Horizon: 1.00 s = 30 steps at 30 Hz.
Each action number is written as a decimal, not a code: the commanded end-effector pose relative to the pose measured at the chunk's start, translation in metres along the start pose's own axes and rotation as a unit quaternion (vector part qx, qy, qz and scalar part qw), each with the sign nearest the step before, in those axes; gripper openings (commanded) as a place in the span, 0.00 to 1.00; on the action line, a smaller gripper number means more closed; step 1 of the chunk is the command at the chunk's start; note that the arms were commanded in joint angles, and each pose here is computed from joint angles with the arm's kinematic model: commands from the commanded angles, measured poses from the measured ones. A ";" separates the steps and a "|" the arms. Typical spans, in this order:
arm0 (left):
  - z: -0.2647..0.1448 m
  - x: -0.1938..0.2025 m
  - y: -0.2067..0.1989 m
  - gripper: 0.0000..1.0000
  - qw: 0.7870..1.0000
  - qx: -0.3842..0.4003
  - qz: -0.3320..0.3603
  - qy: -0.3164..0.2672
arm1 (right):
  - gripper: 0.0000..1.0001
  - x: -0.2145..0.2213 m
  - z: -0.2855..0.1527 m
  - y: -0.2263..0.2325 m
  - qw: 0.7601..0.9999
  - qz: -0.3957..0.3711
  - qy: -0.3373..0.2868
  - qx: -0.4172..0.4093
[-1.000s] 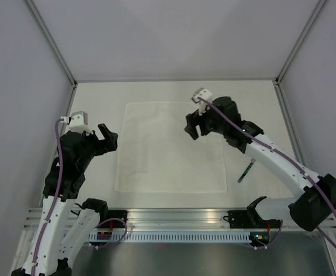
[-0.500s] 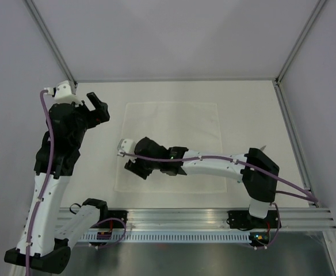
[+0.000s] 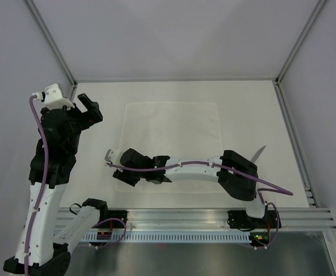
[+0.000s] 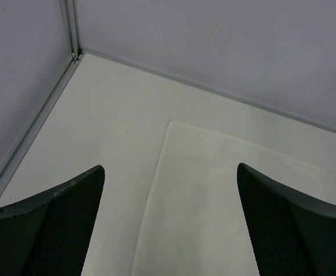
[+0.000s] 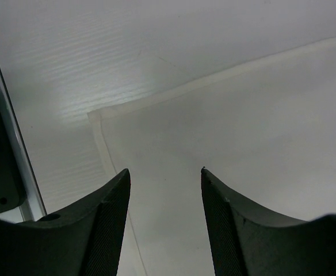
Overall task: Fold the napkin, place the utensils inside, and roll it up
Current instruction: Fold the napkin
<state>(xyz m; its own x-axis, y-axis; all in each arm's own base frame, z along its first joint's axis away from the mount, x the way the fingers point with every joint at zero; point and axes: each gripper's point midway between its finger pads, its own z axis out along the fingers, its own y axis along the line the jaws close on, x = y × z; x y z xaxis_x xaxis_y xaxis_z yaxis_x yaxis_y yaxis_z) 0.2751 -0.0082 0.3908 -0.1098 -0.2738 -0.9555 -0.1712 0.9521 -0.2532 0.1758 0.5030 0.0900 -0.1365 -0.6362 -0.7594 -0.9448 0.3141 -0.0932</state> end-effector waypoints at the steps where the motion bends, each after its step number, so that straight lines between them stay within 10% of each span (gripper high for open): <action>1: 0.001 0.005 0.015 1.00 0.999 -0.029 0.025 -0.008 | 0.58 -0.020 0.009 0.009 0.999 -0.007 -0.023 0.023; 30: 0.011 0.036 0.043 1.00 0.996 -0.078 0.031 0.001 | 0.52 0.000 0.071 0.062 0.999 -0.033 0.031 0.019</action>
<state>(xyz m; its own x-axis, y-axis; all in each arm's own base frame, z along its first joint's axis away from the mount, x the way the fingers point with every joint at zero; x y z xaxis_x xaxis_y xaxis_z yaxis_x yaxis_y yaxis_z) 0.2721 0.0224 0.3377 -0.1493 -0.2363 -0.9601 -0.3227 0.9295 -0.1786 0.1416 0.5656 0.0320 -0.0853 -0.7006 -0.7084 -0.9471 0.2778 -0.1607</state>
